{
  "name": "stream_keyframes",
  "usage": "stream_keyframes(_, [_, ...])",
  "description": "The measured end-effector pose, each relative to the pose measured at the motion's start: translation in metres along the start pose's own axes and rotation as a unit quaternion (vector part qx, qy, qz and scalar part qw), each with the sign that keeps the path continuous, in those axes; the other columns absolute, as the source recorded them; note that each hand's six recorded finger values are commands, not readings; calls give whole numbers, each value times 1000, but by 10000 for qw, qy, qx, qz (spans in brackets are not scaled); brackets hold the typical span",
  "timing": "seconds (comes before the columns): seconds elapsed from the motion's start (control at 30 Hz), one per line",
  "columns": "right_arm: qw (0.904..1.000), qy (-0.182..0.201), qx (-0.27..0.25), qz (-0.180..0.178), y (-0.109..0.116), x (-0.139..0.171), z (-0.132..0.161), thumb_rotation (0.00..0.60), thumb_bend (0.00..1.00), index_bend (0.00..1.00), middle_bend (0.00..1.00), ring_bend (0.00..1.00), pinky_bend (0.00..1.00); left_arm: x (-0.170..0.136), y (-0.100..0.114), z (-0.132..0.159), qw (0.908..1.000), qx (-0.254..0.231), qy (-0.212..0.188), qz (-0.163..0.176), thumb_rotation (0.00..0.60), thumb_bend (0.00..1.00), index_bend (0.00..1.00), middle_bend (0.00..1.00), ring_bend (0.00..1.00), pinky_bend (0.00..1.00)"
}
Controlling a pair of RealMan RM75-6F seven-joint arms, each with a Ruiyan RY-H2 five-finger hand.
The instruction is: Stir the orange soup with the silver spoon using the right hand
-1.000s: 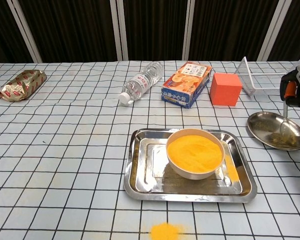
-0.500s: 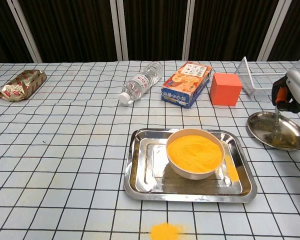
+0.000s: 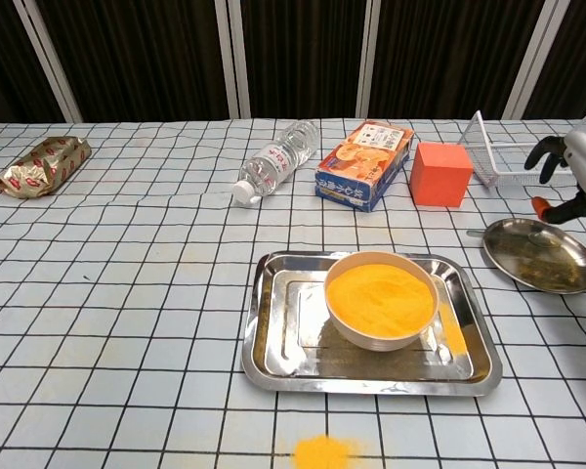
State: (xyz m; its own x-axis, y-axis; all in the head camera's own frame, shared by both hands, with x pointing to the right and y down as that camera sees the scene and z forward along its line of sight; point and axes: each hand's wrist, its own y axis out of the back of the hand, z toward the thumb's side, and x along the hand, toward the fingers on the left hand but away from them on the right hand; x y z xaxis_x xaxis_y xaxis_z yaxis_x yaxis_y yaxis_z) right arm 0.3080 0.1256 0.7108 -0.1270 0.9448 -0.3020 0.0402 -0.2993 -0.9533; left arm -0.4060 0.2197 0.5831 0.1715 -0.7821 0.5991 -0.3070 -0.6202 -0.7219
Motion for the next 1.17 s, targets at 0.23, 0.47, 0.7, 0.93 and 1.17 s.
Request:
stream_keyframes(0.23, [9998,108,-34,-147,15,3,-2,600,446,232,327,200,125,-1,0,0,10000,11,0,13,600,29,0,0,0,0])
stream_keyframes(0.47, [9991,273,60,-312,53,14,-27,600,447,117,185,46,24,-3,2,-1,10000,44,-46,75,600,37,0,0,0,0])
stream_keyframes(0.7, [9989,308,355,-80,97,58,-84,600,442,0,0,0,0,-4,4,0,9996,166,-146,175,600,39,0,0,0,0])
stream_keyframes(0.93, [9972,66,573,481,120,134,-143,600,433,0,0,0,0,-7,9,2,9973,478,-319,459,600,36,0,0,0,0])
stream_keyframes(1.17, [9987,307,380,151,143,166,-149,600,433,0,0,0,0,-7,9,1,9957,594,-328,630,600,35,0,0,0,0])
